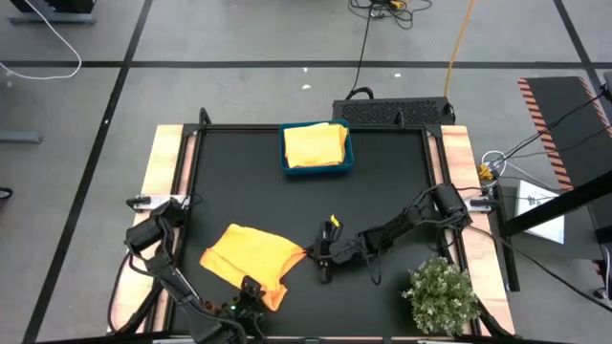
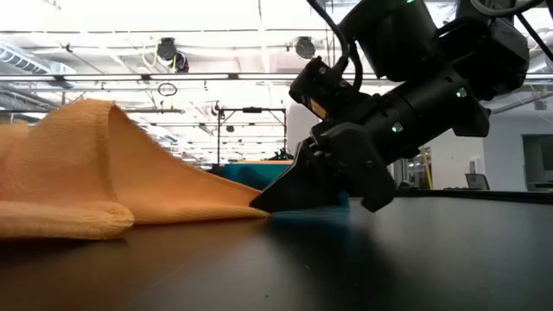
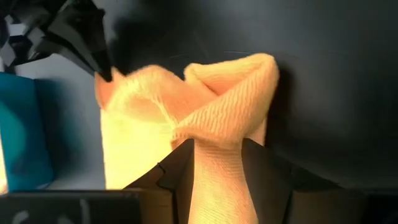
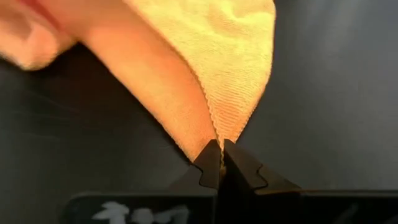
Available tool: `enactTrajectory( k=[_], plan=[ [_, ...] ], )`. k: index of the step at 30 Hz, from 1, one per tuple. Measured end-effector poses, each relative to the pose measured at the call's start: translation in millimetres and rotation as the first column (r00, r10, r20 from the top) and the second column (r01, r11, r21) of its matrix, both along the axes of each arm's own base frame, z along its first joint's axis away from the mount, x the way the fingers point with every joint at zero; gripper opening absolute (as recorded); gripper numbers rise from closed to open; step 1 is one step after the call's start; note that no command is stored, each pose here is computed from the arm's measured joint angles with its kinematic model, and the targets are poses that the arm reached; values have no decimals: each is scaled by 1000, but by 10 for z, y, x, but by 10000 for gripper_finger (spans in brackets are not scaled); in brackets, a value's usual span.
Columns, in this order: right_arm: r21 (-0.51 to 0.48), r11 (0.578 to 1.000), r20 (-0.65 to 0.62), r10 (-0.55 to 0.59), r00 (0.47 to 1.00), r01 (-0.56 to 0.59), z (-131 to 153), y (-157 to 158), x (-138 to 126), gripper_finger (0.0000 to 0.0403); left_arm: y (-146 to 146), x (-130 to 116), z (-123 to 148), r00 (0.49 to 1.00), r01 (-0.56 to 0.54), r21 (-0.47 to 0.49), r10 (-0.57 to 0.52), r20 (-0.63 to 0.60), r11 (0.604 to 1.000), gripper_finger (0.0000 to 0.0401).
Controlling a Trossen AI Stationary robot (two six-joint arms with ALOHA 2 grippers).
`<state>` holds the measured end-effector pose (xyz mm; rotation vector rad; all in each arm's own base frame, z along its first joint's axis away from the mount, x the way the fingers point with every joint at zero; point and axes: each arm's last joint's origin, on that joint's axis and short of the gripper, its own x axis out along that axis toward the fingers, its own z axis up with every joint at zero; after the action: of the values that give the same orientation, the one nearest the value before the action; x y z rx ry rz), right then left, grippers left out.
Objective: Fold microfiber towels
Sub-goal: Fold the orange microfiber towel
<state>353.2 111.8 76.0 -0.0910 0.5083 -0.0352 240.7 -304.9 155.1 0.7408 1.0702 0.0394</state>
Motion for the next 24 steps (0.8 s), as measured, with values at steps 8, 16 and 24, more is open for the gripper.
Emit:
enactTrajectory(
  k=[8,16,24],
  plan=[
    [20,999,-11,-27,1000,27,-8,-47,8,0,-208,-124,126,998,33,-58,-30,50,998,136],
    [20,999,-12,-25,1000,25,-9,-47,8,0,-315,-196,136,989,111,-36,-107,100,993,136],
    [18,1000,-13,-23,1000,23,-11,-47,7,0,-229,-166,-108,980,201,182,-198,-38,963,136]
  ],
)
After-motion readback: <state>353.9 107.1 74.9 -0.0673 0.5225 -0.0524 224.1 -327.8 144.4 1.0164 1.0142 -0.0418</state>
